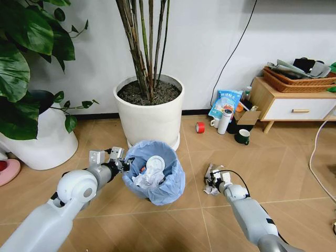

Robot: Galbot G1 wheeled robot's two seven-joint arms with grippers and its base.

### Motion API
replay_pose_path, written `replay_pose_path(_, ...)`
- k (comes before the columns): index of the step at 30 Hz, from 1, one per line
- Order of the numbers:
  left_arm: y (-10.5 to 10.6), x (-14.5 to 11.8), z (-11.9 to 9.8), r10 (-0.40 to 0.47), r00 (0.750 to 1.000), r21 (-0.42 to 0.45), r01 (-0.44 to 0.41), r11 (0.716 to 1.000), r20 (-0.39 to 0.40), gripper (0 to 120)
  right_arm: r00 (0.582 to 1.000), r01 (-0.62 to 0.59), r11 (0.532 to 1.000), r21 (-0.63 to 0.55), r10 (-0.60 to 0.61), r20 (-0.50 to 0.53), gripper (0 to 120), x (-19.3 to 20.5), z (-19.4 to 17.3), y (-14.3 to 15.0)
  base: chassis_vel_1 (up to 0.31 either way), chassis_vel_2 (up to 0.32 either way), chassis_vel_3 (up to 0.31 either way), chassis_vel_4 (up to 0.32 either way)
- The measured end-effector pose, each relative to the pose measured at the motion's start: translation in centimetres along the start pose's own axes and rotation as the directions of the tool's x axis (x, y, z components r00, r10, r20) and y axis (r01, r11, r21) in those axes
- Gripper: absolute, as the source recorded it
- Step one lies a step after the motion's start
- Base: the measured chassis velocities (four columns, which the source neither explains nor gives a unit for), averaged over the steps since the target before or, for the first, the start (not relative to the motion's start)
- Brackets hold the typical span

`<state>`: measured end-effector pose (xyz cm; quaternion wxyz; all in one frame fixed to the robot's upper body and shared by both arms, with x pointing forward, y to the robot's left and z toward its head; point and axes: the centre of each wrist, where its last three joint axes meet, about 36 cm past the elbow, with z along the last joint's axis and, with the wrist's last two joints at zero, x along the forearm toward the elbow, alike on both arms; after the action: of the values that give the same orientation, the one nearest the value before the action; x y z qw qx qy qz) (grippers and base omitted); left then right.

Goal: Pick up the trash bin and place the garbage on the floor into it.

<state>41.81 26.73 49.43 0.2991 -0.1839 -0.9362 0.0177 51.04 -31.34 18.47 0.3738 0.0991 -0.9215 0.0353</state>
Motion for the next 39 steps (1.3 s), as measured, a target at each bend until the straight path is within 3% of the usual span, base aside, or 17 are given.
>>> replay_pose_path(5, 0.0, 0.0, 0.1, 0.0, 1.0, 0.0, 0.0, 1.0, -0.002, 0, 1.0, -0.025, 0.999, -0.047, 0.026, 0.013, 1, 0.5, 0.1, 0.1, 0.0, 0.0, 0.0, 0.0)
replay_pose_path(13, -0.3, -0.2, 0.3, 0.006, 1.0, -0.002, -0.006, 1.0, -0.006, 0, 0.989, 0.009, 0.988, -0.157, 0.015, 0.15, 0, 4.7, -2.9, -1.1, 0.0, 0.0, 0.0, 0.0)
replay_pose_path(21, -1.1, -0.7, 0.4, 0.021, 1.0, -0.006, -0.021, 1.0, -0.014, 0, 0.948, 0.056, 0.993, -0.108, -0.019, 0.316, 0, 10.7, -9.2, -2.8, 0.0, 0.0, 0.0, 0.0)
replay_pose_path(25, -1.5, -1.3, 0.4, 0.031, 0.999, -0.017, -0.031, 0.999, -0.024, 0, 0.904, 0.103, 0.994, -0.024, -0.084, 0.419, 0, 16.2, -14.4, -2.7, 0.0, 0.0, 0.0, 0.0)
replay_pose_path(31, -2.2, -2.6, -0.1, 0.046, 0.998, -0.038, -0.048, 0.998, -0.034, 0, 0.81, 0.246, 0.964, 0.098, -0.261, 0.526, 0, 22.5, -20.5, 1.4, 0.0, 0.0, 0.0, 0.0)
replay_pose_path(32, -2.2, -2.6, -0.1, 0.046, 0.998, -0.038, -0.048, 0.998, -0.034, 0, 0.81, 0.246, 0.964, 0.098, -0.261, 0.526, 0, 22.5, -20.5, 1.4, 0.0, 0.0, 0.0, 0.0)
replay_pose_path(39, -3.8, -4.7, -1.9, 0.071, 0.997, -0.042, -0.072, 0.997, -0.024, 0, 0.702, 0.428, 0.876, 0.22, -0.476, 0.53, 0, 26.9, -22.3, 7.0, 0.0, 0.0, 0.0, 0.0)
